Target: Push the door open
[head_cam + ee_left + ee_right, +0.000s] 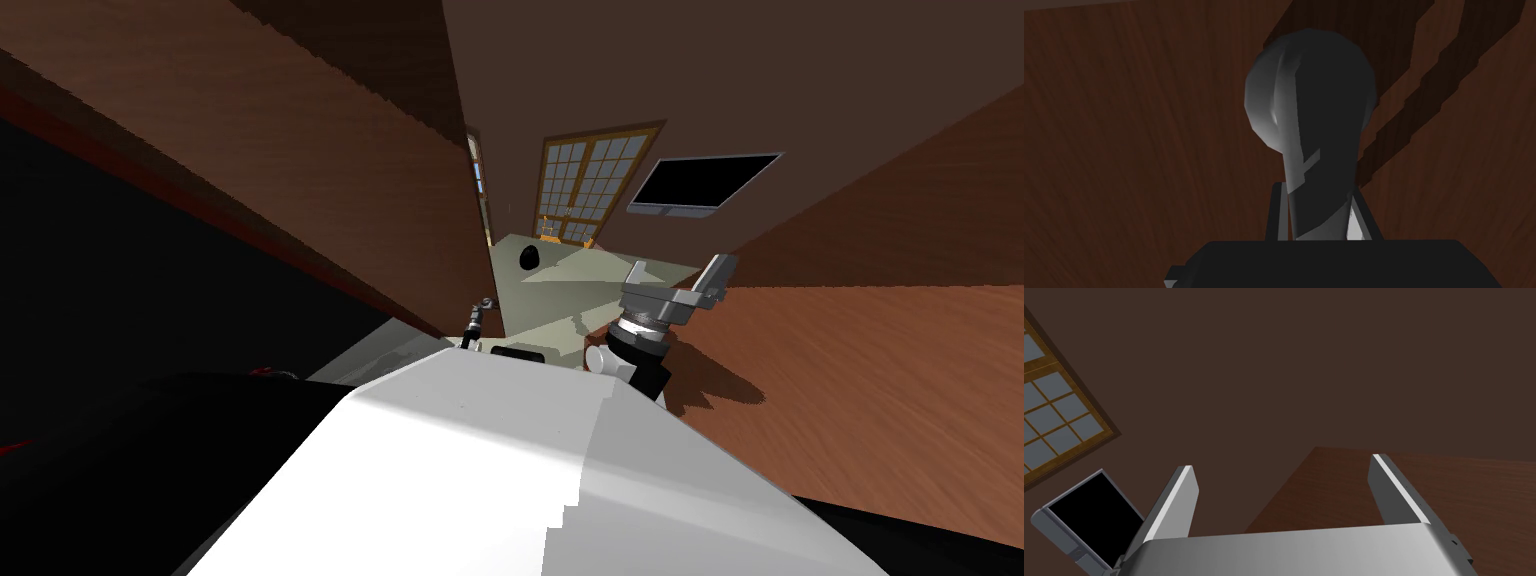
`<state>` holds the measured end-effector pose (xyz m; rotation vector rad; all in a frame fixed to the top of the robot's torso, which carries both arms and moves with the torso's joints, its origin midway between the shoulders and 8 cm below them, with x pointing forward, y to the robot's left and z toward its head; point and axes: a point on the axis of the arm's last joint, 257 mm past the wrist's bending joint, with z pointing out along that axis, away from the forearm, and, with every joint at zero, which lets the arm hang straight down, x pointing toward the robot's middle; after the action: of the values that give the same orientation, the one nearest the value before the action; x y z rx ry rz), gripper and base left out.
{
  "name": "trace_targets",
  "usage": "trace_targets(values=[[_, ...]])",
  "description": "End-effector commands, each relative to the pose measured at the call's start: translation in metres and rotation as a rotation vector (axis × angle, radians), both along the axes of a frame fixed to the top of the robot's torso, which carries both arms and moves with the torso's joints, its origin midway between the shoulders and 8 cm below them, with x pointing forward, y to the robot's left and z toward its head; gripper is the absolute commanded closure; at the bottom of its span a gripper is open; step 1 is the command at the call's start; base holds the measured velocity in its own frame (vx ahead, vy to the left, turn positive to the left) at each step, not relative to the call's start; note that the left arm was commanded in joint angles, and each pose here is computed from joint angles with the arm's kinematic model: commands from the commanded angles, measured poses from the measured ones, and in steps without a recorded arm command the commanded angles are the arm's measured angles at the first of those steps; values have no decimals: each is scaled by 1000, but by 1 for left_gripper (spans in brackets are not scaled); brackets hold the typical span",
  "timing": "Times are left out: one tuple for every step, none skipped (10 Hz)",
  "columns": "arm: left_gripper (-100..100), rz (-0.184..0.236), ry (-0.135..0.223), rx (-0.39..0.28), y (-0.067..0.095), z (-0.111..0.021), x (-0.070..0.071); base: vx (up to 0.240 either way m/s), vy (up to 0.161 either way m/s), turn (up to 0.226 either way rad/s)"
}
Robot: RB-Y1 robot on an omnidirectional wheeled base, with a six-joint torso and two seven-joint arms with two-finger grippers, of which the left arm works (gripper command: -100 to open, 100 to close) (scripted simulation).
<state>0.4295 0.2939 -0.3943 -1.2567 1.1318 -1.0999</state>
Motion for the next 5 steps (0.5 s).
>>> trace_targets(values=[[100, 19, -9, -5, 5, 4, 1, 160, -82, 62], [100, 33, -9, -10, 8, 3, 1, 212, -83, 68], [100, 43, -9, -15, 10, 3, 1, 188, -91, 64], [100, 43, 0, -8, 14, 0, -2, 75, -29, 41], [100, 63, -5, -3, 25, 2, -3, 112, -19, 38]])
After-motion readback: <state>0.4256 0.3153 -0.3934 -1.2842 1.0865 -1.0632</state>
